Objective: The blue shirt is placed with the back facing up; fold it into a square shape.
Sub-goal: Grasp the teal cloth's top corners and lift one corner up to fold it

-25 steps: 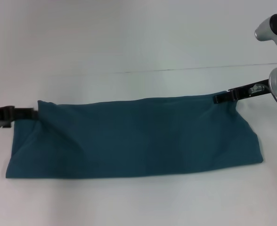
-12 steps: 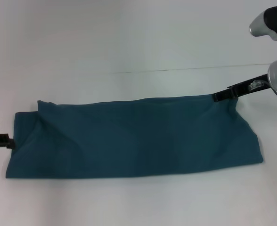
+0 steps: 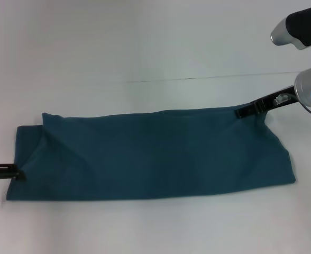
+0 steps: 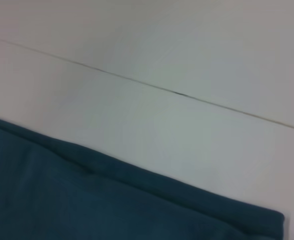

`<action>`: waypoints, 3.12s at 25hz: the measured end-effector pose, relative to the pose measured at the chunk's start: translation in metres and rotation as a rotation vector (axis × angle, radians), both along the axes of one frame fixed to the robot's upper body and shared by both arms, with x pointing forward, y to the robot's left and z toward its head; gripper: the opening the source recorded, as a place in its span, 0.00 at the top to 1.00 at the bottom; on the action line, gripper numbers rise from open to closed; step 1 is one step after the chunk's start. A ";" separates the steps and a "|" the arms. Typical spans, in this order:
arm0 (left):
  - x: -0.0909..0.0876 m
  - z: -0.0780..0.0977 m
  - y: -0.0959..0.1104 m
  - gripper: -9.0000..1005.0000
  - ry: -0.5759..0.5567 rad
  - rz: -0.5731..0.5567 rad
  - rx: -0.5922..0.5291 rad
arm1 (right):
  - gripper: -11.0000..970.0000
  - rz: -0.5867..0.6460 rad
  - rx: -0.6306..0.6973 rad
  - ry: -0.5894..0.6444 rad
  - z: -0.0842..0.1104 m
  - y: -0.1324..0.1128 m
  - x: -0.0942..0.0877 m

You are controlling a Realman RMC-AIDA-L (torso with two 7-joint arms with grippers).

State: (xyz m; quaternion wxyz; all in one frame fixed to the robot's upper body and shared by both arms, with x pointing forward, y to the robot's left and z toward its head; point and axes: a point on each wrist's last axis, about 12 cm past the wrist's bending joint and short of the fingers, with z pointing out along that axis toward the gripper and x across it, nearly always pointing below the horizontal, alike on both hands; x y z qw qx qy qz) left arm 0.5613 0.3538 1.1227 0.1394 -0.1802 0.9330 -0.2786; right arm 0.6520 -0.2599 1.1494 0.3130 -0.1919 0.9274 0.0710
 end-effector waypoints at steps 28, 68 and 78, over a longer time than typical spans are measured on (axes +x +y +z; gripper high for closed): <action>0.018 -0.022 -0.022 0.07 0.041 -0.009 0.000 | 0.05 0.027 -0.017 0.020 -0.005 0.008 -0.002; 0.038 -0.021 -0.052 0.73 -0.063 -0.191 0.017 | 0.06 0.021 -0.008 0.021 -0.003 0.009 -0.002; 0.044 -0.006 -0.052 0.94 -0.116 -0.228 -0.024 | 0.08 0.003 0.057 -0.007 -0.011 0.000 -0.008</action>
